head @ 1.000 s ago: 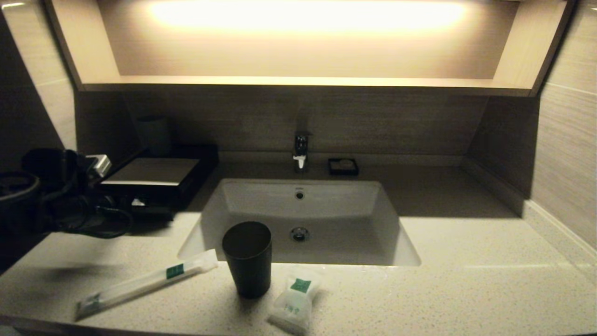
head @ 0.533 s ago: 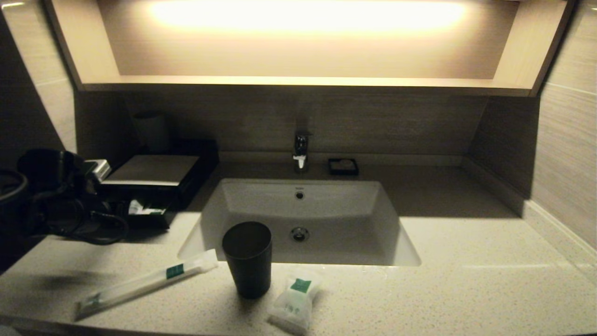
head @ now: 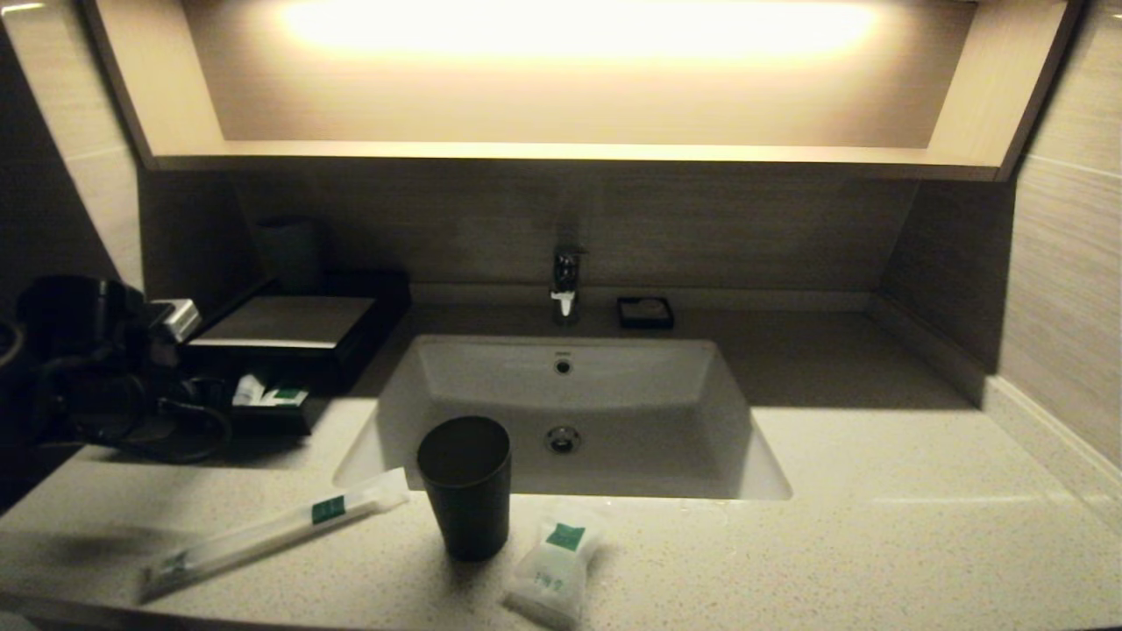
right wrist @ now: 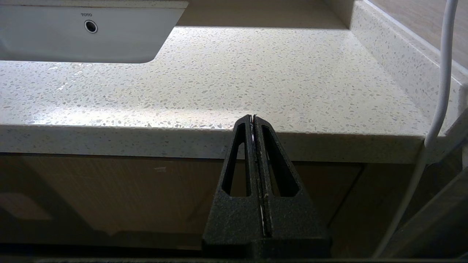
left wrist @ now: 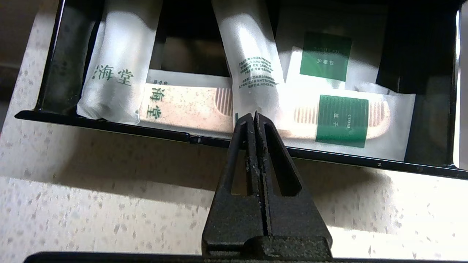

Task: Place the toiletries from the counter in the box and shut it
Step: Open the drawer

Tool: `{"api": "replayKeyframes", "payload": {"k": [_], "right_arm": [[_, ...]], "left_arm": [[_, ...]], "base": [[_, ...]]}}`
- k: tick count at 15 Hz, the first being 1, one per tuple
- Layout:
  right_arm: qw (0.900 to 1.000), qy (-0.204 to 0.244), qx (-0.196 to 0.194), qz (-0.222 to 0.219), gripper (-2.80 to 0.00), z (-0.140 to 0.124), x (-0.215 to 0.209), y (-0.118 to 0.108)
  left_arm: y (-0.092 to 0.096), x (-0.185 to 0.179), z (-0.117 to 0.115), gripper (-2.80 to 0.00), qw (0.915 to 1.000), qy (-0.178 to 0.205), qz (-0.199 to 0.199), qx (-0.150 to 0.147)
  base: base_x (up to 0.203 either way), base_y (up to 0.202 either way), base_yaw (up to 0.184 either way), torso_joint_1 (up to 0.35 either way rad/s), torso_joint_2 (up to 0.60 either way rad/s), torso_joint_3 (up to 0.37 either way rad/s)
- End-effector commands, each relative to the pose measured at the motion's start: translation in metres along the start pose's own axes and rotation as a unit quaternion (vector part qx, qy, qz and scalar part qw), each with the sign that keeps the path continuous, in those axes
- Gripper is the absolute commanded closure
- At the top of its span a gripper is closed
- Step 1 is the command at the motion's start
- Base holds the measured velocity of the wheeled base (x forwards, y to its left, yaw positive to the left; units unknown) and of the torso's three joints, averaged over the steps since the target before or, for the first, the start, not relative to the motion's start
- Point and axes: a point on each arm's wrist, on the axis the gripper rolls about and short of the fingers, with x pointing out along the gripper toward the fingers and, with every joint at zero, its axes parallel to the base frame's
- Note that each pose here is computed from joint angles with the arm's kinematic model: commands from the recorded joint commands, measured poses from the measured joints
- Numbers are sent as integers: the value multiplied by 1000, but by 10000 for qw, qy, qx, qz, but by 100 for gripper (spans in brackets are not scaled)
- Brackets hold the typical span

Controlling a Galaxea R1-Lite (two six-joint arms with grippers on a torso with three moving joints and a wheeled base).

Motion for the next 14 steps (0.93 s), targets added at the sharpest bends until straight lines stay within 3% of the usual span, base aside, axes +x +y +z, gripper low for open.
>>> {"api": "replayKeyframes", "payload": {"k": [1, 14], "right_arm": [[10000, 12, 0, 2, 0, 0, 0, 0], [10000, 12, 0, 2, 0, 0, 0, 0]], "left_arm": [[-1, -8, 2, 0, 10000, -47, 3, 14], [-1, -43, -4, 0, 9992, 339, 16, 233]], "base": [[0, 0, 0, 0, 0, 0], [0, 0, 0, 0, 0, 0]]}}
